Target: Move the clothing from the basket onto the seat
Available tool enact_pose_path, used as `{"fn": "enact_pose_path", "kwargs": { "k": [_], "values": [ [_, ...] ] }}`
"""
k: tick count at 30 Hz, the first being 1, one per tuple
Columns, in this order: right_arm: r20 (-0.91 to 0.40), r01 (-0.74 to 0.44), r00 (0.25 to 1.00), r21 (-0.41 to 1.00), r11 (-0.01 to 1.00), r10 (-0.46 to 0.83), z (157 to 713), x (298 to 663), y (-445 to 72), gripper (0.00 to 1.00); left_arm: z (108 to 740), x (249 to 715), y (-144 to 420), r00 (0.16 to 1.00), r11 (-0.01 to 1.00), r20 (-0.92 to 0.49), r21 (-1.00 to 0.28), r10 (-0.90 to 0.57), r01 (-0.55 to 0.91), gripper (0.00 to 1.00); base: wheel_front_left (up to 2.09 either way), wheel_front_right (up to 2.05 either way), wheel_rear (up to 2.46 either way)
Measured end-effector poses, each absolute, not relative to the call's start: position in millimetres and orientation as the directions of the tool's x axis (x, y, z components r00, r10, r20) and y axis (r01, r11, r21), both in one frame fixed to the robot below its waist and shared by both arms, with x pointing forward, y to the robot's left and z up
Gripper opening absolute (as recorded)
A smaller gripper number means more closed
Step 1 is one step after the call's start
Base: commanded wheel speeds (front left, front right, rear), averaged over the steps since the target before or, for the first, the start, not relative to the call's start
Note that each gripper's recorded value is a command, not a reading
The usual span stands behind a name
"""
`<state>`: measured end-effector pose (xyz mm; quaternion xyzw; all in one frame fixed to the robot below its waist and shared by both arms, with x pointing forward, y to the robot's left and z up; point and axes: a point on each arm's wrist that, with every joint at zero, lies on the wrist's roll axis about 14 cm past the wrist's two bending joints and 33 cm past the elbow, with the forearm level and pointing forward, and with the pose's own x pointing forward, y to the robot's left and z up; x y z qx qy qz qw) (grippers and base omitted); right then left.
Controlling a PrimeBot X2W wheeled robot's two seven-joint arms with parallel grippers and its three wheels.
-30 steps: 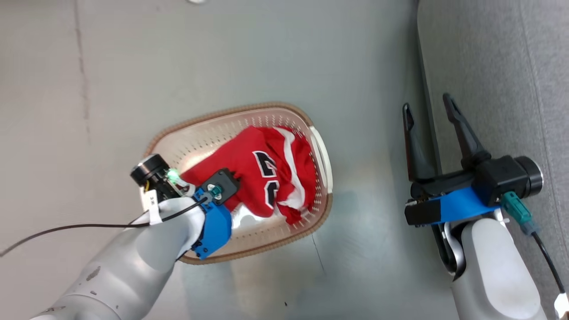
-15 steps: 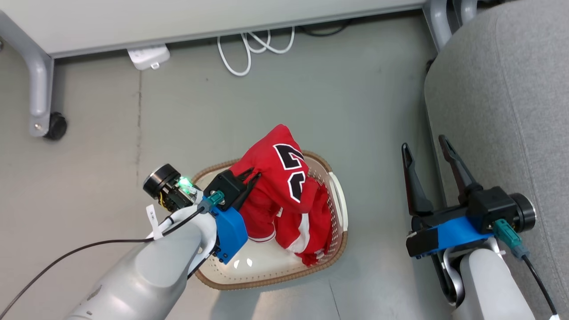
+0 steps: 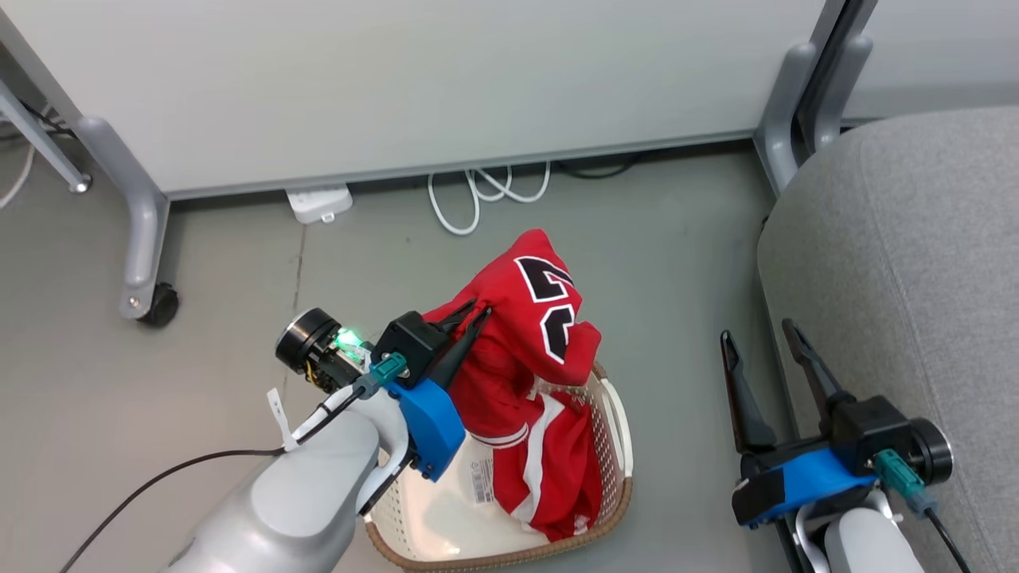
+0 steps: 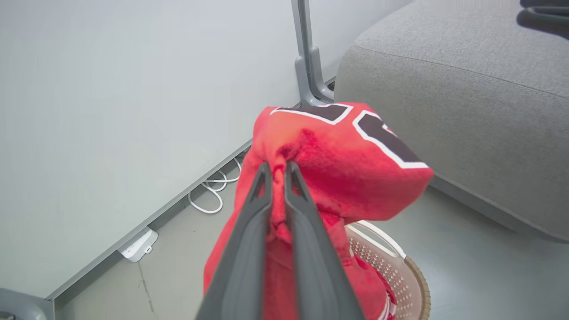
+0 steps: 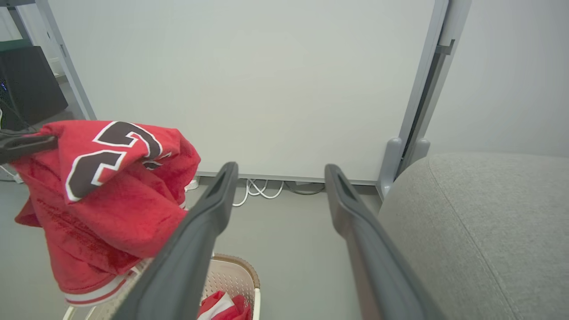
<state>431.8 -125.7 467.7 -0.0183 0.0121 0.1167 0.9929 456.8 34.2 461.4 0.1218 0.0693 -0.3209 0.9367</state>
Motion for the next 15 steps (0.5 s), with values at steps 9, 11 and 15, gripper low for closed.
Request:
{"fn": "enact_pose_path", "kwargs": {
  "k": [9,11,15],
  "values": [
    [0.002,-0.243,0.97,-0.037,0.969,0.243,482.7,410.0,-122.1,1.0,509.3,444.1,27.1,0.803,0.781,-0.09,0.192,-0.589,0.594,0.0,0.0,0.0,0.0],
    [0.005,-0.244,0.97,-0.038,0.969,0.244,484.3,404.9,-121.7,1.0,521.1,441.2,23.5,0.803,0.782,-0.059,0.193,-0.593,0.592,0.0,0.0,0.0,0.0],
    [0.007,-0.254,0.967,-0.04,0.966,0.255,486.2,394.6,-118.7,1.0,537.3,434.6,21.4,0.808,0.793,-0.016,0.181,-0.59,0.582,0.0,0.0,0.0,0.0]
  ]
}}
